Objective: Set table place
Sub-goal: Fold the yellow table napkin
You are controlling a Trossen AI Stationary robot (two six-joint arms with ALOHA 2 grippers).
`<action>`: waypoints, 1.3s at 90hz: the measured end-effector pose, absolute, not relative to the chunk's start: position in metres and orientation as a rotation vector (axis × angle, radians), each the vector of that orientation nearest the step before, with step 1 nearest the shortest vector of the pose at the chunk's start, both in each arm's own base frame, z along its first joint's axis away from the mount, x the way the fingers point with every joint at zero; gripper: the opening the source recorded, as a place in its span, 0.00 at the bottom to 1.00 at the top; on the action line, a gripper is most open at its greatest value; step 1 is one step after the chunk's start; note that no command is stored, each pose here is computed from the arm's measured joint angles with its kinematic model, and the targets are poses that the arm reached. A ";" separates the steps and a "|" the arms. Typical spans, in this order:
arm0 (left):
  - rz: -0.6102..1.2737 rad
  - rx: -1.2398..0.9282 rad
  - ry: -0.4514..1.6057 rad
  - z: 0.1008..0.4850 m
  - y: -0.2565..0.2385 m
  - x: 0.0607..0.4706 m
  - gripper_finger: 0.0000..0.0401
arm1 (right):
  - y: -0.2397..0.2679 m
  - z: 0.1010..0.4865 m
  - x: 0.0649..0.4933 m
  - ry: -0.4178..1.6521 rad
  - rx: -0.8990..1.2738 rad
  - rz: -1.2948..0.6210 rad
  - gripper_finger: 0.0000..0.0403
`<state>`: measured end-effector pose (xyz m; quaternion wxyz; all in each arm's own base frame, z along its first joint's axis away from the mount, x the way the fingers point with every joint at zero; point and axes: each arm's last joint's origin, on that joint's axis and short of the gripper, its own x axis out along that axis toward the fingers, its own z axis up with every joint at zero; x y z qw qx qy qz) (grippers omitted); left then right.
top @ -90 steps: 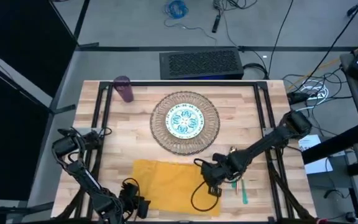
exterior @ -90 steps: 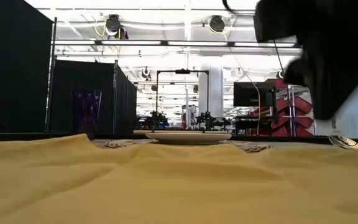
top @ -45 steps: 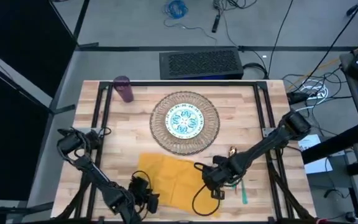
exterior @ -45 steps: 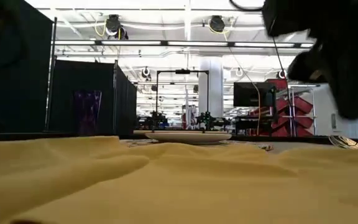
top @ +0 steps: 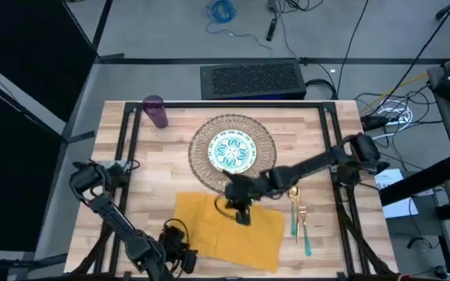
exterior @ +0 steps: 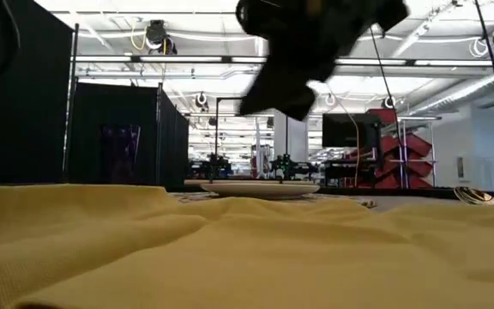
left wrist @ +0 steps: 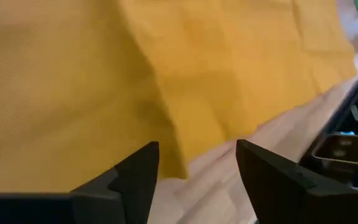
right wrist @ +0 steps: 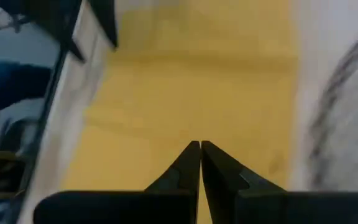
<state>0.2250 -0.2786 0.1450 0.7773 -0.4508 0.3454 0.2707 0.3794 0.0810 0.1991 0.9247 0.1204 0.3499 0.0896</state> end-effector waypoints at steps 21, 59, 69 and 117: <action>0.732 -0.971 0.745 0.142 -0.270 0.212 0.50 | 0.030 0.180 0.397 0.702 0.291 0.163 0.28; 0.886 -0.828 0.823 0.175 -0.238 0.192 0.50 | 0.002 0.154 0.462 0.795 0.336 0.264 0.49; 0.883 -0.806 0.820 0.188 -0.233 0.182 0.50 | 0.001 0.145 0.473 0.837 0.332 0.261 0.49; 0.878 -0.757 0.804 0.220 -0.216 0.162 0.50 | 0.016 0.129 0.485 0.964 0.421 0.331 0.48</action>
